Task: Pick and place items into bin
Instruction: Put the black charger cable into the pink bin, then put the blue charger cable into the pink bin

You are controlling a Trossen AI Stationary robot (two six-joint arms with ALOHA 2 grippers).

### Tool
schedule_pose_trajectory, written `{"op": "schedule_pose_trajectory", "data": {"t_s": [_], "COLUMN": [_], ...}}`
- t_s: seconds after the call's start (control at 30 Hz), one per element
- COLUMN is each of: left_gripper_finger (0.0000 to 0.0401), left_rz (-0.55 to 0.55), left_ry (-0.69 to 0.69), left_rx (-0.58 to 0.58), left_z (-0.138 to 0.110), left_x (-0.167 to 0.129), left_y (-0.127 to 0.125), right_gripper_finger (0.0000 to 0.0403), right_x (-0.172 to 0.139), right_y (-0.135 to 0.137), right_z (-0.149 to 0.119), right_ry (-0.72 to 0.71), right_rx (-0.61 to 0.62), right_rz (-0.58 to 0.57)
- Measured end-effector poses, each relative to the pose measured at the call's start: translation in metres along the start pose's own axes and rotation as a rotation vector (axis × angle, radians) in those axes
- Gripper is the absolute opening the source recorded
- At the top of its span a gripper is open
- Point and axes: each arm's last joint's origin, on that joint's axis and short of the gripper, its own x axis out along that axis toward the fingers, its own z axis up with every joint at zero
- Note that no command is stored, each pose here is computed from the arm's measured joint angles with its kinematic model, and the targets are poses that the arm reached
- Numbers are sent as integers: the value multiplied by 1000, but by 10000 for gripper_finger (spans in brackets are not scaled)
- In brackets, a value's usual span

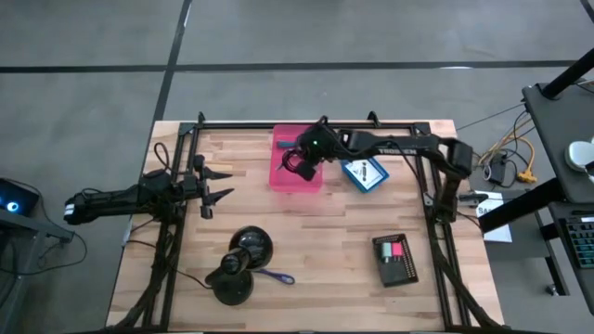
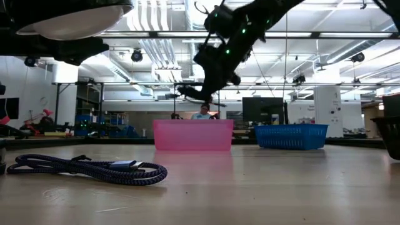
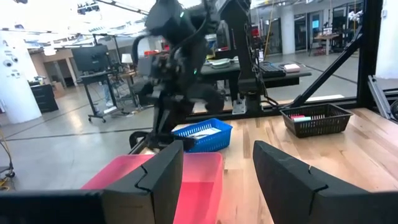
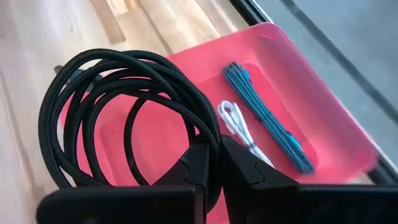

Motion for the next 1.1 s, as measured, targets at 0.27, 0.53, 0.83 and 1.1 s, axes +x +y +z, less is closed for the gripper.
{"op": "schedule_pose_trajectory", "data": {"t_s": [0.27,0.53,0.83,1.1], "left_gripper_finger": [180,180,180,180], "left_rz": [0,1,0,0], "left_ry": [-1,-2,1,0], "left_rx": [8,9,9,9], "left_z": [0,0,0,0], "left_x": [0,0,0,0], "left_y": [0,0,0,0], "right_gripper_finger": [13,14,84,131], "right_x": [32,44,43,25], "right_y": [-7,-5,-5,2], "right_z": [-12,-17,-16,8], "right_ry": [77,107,101,119], "right_rx": [15,15,15,42], "right_rz": [35,41,41,72]}}
